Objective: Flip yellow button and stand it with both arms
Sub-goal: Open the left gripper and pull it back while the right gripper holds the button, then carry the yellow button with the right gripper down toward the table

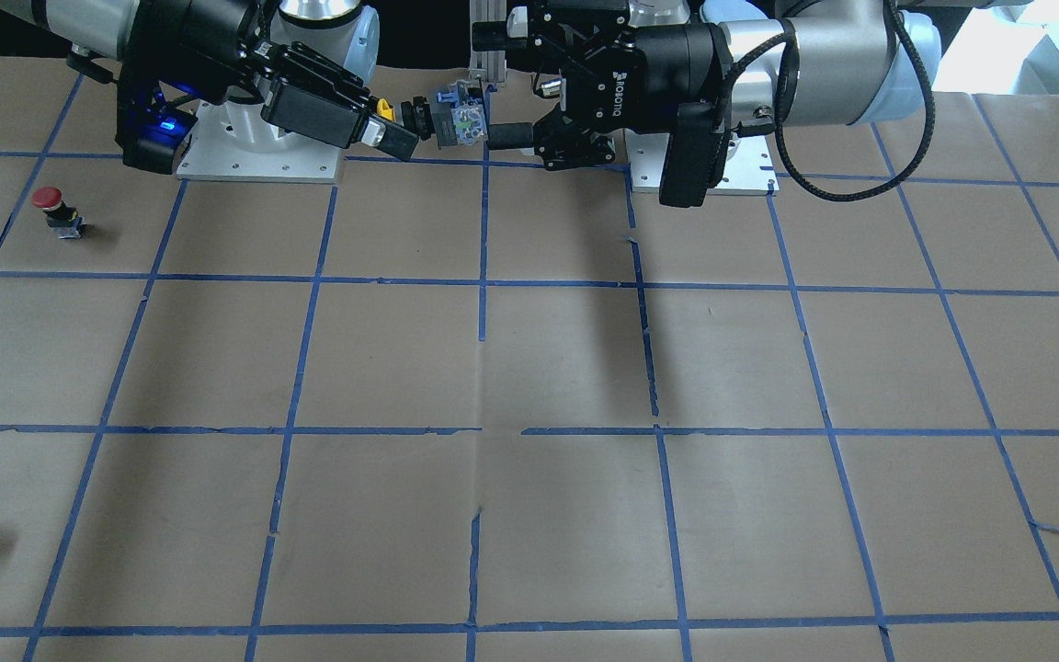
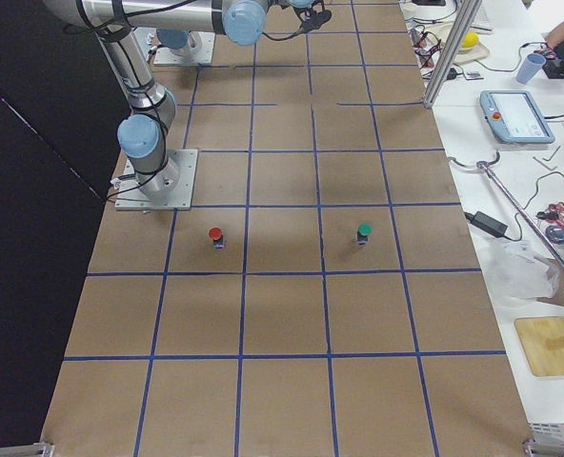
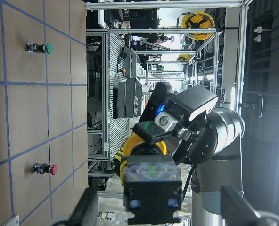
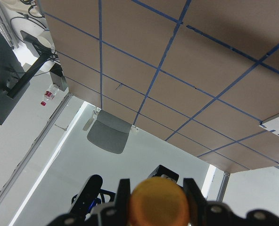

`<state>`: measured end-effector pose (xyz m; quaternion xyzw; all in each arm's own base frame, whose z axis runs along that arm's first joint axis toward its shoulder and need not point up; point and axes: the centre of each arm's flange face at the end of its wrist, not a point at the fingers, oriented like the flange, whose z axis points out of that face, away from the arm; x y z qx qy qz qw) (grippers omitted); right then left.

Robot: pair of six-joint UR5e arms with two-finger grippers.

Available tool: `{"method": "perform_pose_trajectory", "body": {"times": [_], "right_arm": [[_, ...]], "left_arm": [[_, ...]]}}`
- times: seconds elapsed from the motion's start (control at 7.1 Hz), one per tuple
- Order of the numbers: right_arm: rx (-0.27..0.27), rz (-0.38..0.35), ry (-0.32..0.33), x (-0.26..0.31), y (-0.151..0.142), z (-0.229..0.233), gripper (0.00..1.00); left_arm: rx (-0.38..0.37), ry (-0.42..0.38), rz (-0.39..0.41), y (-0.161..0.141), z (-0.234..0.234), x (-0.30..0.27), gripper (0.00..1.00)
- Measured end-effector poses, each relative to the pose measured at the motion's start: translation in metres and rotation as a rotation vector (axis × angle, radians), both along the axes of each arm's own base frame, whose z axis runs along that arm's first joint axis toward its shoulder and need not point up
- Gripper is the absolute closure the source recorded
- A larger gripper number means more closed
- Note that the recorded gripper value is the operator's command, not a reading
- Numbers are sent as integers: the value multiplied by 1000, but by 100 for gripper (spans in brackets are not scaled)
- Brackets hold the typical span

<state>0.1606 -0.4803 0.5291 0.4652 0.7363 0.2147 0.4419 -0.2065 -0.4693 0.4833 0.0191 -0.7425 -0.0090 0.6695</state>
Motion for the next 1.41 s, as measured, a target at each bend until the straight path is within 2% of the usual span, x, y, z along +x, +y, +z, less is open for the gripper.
{"method": "perform_pose_trajectory", "body": {"times": [0.14,0.28,0.56,0.7,0.85,1.13,1.27,1.41], "right_arm": [[-35,-21,65,-18,-6,0,85],[-77,-33,119,-36,-11,0,86],[-197,33,302,-75,-18,-13,88],[-233,64,362,-91,-19,-18,89],[-243,91,421,-103,-19,-23,89],[-270,198,565,-119,-16,-40,90],[-252,266,653,-130,-14,-60,91],[-208,304,733,-147,-15,-84,93]], "left_arm": [[9,-12,-2,0,0,1,0],[10,-80,-21,0,-4,3,0],[-19,-376,-79,-4,-19,17,0],[-25,-508,-82,-8,-22,24,0],[-20,-664,-81,-12,-22,34,0],[7,-992,-43,-24,-11,60,0],[28,-1141,-9,-29,-6,71,0],[24,-1271,12,-30,-1,78,0]]}}
